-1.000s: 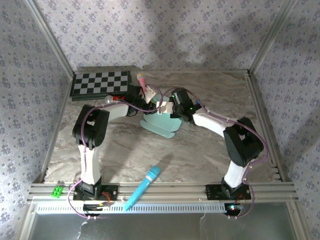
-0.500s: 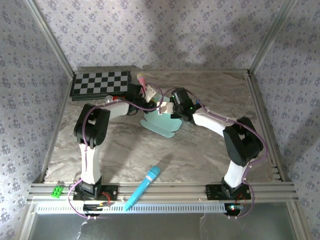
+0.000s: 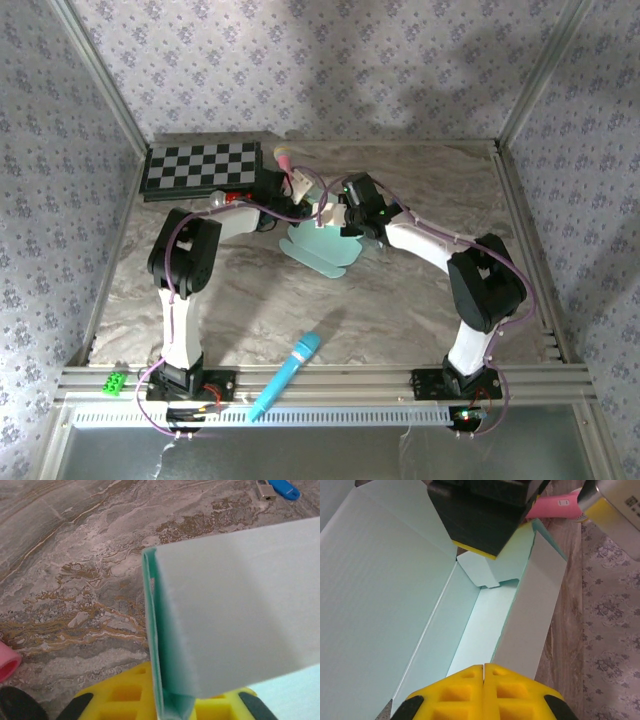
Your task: Fold the paper box
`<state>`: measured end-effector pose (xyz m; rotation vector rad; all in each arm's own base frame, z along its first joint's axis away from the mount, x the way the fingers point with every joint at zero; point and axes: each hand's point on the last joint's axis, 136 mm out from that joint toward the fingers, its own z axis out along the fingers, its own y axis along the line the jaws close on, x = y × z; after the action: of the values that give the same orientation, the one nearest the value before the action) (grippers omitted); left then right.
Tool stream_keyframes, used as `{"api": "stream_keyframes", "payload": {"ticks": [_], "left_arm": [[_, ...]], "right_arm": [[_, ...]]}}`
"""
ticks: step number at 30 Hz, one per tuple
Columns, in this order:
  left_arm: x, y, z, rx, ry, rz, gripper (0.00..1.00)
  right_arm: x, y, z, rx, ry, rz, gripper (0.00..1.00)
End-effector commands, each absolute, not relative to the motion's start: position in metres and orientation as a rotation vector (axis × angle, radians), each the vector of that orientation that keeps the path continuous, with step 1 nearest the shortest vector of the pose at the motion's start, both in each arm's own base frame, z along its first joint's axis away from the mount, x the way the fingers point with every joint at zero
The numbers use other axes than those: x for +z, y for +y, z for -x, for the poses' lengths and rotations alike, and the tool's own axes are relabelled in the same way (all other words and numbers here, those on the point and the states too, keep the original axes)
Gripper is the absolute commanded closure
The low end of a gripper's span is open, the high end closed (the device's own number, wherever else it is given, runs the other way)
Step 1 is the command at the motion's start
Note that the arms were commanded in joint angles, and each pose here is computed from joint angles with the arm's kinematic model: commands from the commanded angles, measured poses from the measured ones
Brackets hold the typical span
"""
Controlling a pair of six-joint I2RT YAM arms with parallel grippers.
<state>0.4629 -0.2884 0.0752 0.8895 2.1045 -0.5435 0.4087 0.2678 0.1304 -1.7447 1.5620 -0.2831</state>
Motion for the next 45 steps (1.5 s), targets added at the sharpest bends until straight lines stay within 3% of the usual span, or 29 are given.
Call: {"api": "stream_keyframes", "payload": {"ticks": [1,3,11,15,18,22,29,37,45], "left_arm": [[0.098,-0.315,-0.449,-0.615,2.036,-0.943,0.94],[0.099,-0.316,-0.444,-0.587,2.044,-0.963,0.99],[0.100,-0.309,-0.431,-0.469,2.146,-0.910,1.00],[0.101,-0.300,-0.437,-0.417,2.188,-0.826,1.00],[0.101,-0.296,-0.439,-0.397,2.196,-0.808,1.00],[0.103,-0.293,-0.440,-0.377,2.202,-0.796,1.00],[0.104,-0.287,-0.437,-0.354,2.218,-0.810,1.00],[0.103,-0.284,-0.437,-0.349,2.224,-0.797,1.00],[0.102,-0.281,-0.440,-0.337,2.232,-0.775,1.00]], "right_arm": [[0.117,0.276,-0.398,-0.188,1.593,1.798,1.00],[0.120,0.277,-0.398,-0.179,1.607,1.781,1.00],[0.140,0.280,-0.399,-0.142,1.647,1.662,1.00],[0.159,0.276,-0.405,-0.152,1.666,1.548,0.79],[0.179,0.272,-0.407,-0.150,1.666,1.452,0.57],[0.207,0.257,-0.407,-0.099,1.715,1.287,0.48],[0.220,0.184,-0.411,-0.020,1.858,0.969,0.46],[0.155,0.086,-0.409,-0.151,2.163,0.734,0.56],[0.095,0.106,-0.373,-0.003,2.293,0.893,0.59]]}}
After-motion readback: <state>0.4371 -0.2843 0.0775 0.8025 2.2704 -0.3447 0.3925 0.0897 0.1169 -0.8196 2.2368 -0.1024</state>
